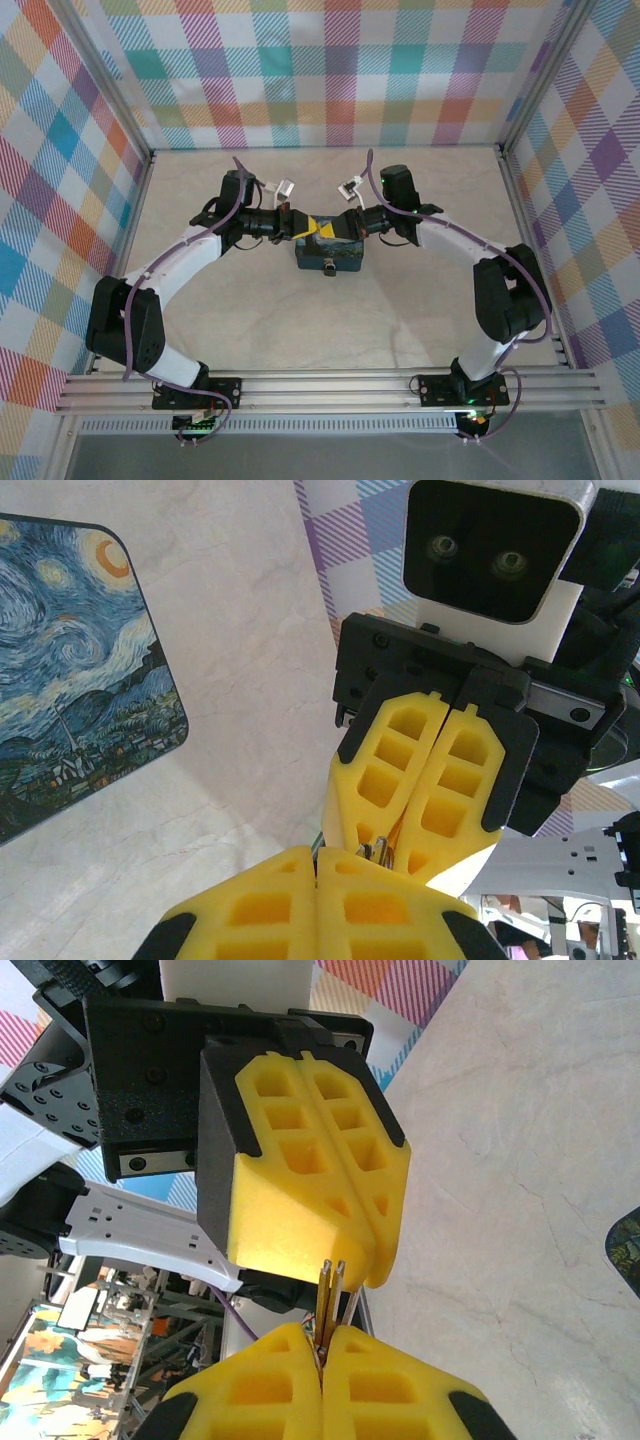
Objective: Unlock a padlock with a key
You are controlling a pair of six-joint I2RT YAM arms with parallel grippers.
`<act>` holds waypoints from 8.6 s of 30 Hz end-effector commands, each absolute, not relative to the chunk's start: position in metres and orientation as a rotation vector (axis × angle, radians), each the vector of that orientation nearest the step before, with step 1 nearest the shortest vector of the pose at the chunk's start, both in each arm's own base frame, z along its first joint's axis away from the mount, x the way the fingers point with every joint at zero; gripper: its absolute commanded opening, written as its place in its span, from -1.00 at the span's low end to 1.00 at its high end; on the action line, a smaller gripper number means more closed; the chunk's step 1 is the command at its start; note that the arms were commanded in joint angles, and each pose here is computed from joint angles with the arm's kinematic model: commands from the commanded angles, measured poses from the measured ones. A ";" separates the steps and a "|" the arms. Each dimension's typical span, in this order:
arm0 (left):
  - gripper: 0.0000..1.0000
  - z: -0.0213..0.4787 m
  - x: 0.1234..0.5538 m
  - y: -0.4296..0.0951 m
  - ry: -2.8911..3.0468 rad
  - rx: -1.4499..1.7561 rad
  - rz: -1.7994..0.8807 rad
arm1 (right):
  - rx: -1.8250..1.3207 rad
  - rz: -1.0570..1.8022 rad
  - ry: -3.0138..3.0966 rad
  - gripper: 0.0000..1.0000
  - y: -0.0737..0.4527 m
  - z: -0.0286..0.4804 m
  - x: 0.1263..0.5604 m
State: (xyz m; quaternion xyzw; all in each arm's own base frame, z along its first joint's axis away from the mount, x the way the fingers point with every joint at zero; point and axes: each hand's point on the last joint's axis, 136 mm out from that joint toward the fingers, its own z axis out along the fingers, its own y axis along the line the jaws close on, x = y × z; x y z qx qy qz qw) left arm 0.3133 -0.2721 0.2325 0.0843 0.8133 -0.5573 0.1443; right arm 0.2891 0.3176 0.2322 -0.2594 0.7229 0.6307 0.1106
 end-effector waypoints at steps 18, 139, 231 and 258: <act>-1.00 0.239 0.321 -0.251 2.367 0.191 -1.352 | -0.551 1.562 2.231 -0.03 0.282 0.209 0.324; -1.00 0.246 0.313 -0.273 2.284 0.320 -1.555 | -0.656 1.786 2.057 -0.50 0.331 0.240 0.284; 0.20 0.044 0.313 -0.317 2.415 0.042 -0.066 | -0.083 1.263 2.473 -1.00 0.193 0.162 0.265; -0.34 0.023 0.339 -0.300 2.449 0.060 0.093 | -0.115 1.329 2.465 -0.99 0.195 0.169 0.262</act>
